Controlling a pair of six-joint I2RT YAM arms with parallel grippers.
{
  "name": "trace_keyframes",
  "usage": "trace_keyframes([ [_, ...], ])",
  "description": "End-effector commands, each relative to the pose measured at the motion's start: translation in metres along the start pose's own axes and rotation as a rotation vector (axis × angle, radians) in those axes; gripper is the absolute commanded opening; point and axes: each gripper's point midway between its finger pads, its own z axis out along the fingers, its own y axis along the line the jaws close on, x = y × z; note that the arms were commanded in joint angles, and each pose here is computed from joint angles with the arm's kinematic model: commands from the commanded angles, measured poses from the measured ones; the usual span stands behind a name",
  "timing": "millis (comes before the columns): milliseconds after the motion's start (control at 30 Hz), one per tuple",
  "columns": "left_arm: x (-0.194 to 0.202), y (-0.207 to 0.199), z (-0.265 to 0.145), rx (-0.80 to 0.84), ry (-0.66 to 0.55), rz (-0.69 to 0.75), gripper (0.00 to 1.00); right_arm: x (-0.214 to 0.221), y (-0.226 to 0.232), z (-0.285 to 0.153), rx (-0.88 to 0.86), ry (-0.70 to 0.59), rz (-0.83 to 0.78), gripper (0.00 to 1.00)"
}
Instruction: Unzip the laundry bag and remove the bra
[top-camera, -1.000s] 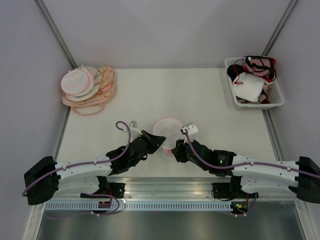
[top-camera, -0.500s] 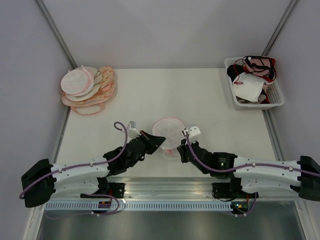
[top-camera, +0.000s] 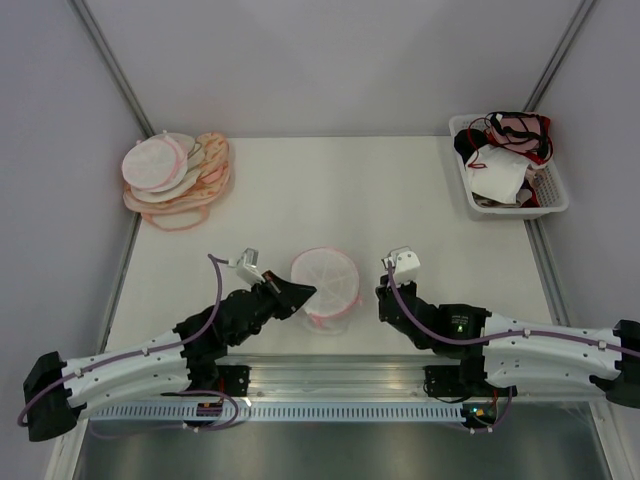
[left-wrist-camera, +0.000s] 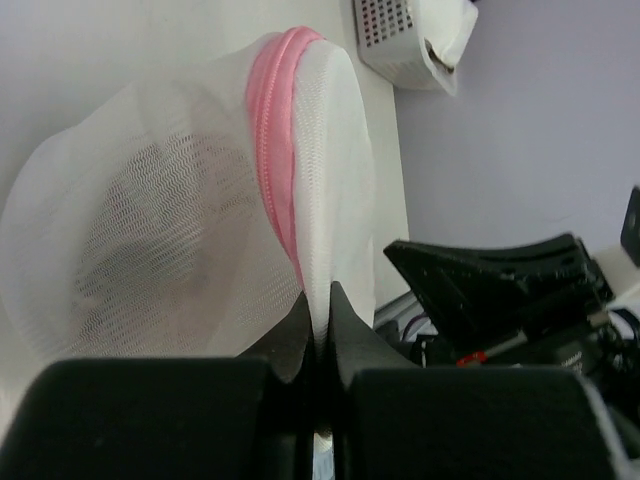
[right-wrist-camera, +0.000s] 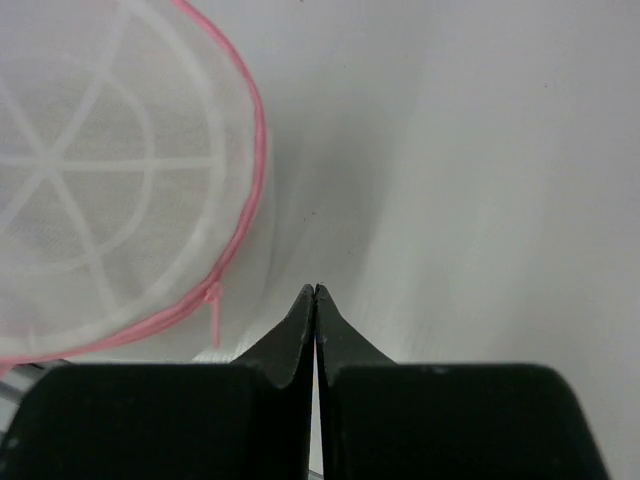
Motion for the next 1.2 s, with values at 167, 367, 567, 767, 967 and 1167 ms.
trace_keyframes([
  [167, 0.026, -0.036, -0.02, 0.274, 0.214, 0.485, 0.02, -0.017, -0.009, -0.007, 0.037, -0.04, -0.011, 0.0],
  [367, 0.005, -0.039, -0.015, 0.246, 0.14, 0.445, 0.02, -0.015, 0.016, -0.018, -0.14, -0.004, -0.018, 0.44],
  [567, -0.01, -0.035, -0.003, 0.266, 0.168, 0.398, 0.02, 0.007, 0.051, -0.032, -0.38, 0.088, -0.046, 0.53],
  [767, -0.011, -0.035, 0.001, 0.37, 0.237, 0.276, 0.02, 0.026, 0.063, -0.035, -0.48, 0.118, -0.051, 0.48],
  [967, -0.001, -0.051, -0.002, 0.429, 0.345, 0.255, 0.02, 0.025, 0.06, -0.02, -0.436, 0.061, -0.07, 0.47],
  [1167, 0.004, -0.051, 0.0, 0.429, 0.416, 0.22, 0.02, 0.019, 0.063, -0.009, -0.414, 0.013, -0.095, 0.46],
])
